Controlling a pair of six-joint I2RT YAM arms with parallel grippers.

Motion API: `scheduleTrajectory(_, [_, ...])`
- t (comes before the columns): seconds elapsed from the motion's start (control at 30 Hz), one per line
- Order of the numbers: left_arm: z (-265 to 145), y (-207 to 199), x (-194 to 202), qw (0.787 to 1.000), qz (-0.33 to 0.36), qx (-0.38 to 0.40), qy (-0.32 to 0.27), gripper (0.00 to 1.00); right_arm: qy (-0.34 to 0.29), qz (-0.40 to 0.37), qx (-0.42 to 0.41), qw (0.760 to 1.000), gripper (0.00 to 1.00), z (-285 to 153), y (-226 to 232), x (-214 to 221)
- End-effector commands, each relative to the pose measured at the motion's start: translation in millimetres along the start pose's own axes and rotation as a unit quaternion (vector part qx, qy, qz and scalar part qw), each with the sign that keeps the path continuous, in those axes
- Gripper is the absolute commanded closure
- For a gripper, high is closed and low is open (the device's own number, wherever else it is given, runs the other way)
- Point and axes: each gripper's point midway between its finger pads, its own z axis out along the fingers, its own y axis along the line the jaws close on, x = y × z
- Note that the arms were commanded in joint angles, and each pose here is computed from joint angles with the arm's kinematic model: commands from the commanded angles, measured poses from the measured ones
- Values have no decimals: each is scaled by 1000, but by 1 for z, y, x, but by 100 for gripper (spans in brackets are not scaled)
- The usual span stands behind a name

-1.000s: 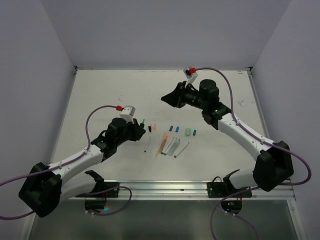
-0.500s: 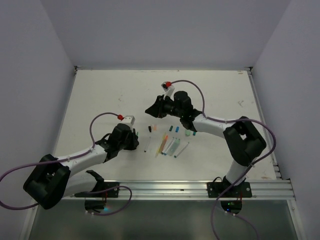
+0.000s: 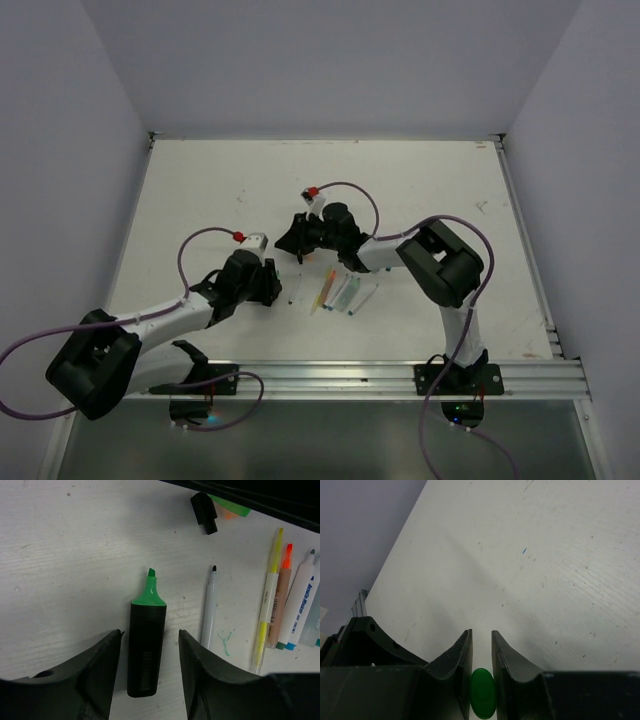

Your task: Open the pen caps

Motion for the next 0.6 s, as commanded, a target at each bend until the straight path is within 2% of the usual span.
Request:
scheduleTrajectory(0.0, [-5,9,-7,999,-11,-25,-19,46,-44,-23,-35,998,100,14,18,-24])
scheduleTrajectory(0.1, [-15,11,-19,998,-18,-39,-36,34,-36,-24,-37,998,100,23,18,-12])
scheduleTrajectory(0.17, [-24,12,-26,998,-26,-46,-46,30,-30,-24,-38,999,100,28,16,-4])
scheduleTrajectory(0.2, [-28,11,-33,997,-29,-48,-56,26,-26,-24,-38,999,98,31,16,1])
scheduleTrajectory(0.5, [-82,16,-87,985,-42,-88,-141,12,-15,-16,-23,999,80,36,-1,27])
scheduleTrajectory(0.57, [-90,17,-93,983,-39,-92,-152,10,-14,-17,-19,1000,72,33,-4,30])
